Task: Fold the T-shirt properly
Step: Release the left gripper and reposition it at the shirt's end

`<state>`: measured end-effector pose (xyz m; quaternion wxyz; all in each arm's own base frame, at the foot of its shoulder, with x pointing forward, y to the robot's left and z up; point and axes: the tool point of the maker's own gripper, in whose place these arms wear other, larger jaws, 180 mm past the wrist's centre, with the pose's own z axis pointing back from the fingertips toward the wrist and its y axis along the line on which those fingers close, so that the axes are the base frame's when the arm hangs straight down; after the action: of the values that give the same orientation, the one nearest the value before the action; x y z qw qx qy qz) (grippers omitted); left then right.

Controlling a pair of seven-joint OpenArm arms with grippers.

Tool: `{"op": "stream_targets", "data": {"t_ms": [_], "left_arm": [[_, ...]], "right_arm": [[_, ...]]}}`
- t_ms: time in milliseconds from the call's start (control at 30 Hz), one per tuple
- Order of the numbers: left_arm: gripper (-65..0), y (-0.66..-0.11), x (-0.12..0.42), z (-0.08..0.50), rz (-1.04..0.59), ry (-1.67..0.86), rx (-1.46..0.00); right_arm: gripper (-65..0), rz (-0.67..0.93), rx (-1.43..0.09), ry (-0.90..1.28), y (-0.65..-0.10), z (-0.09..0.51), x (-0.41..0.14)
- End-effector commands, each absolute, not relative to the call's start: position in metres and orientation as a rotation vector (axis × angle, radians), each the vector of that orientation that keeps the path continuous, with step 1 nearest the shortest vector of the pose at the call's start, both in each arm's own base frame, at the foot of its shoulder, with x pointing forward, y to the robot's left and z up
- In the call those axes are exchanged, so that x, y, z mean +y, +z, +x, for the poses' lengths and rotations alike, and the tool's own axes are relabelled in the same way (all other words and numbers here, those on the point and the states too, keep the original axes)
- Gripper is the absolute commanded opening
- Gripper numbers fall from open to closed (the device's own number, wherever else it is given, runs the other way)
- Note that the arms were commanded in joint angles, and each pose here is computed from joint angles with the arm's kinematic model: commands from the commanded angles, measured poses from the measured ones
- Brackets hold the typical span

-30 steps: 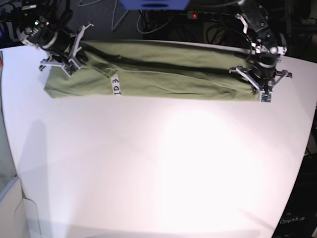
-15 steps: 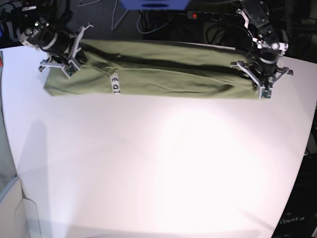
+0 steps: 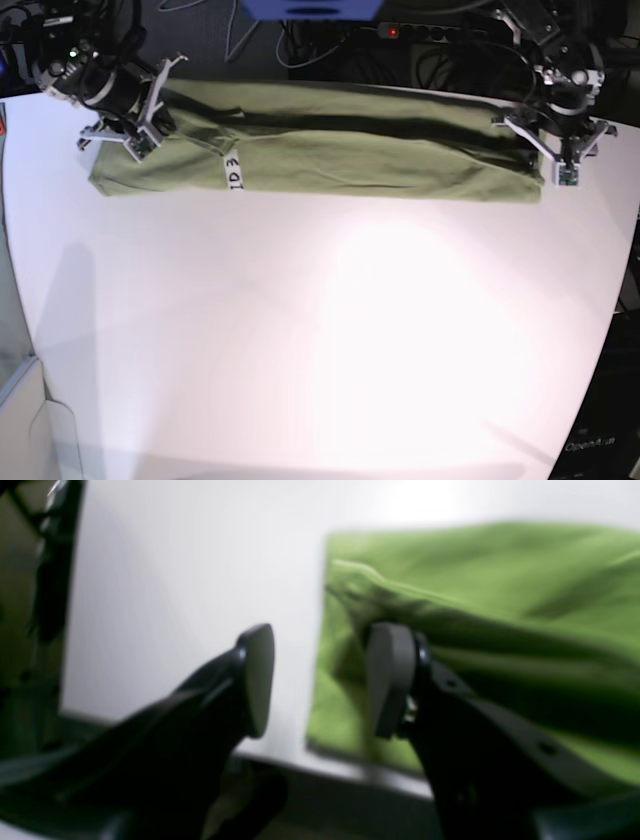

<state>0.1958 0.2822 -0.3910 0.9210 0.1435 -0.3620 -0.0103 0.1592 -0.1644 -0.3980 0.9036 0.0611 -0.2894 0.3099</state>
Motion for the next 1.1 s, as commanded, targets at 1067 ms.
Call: {"op": "stream_targets", "data": {"t_ms": [1067], "left_arm": [[-36.1, -0.327, 0.382, 0.188, 0.522, 0.377, -0.836]], "right_arm": [[-62.8, 0.127, -0.625, 0.650, -0.393, 0.166, -0.165]]}}
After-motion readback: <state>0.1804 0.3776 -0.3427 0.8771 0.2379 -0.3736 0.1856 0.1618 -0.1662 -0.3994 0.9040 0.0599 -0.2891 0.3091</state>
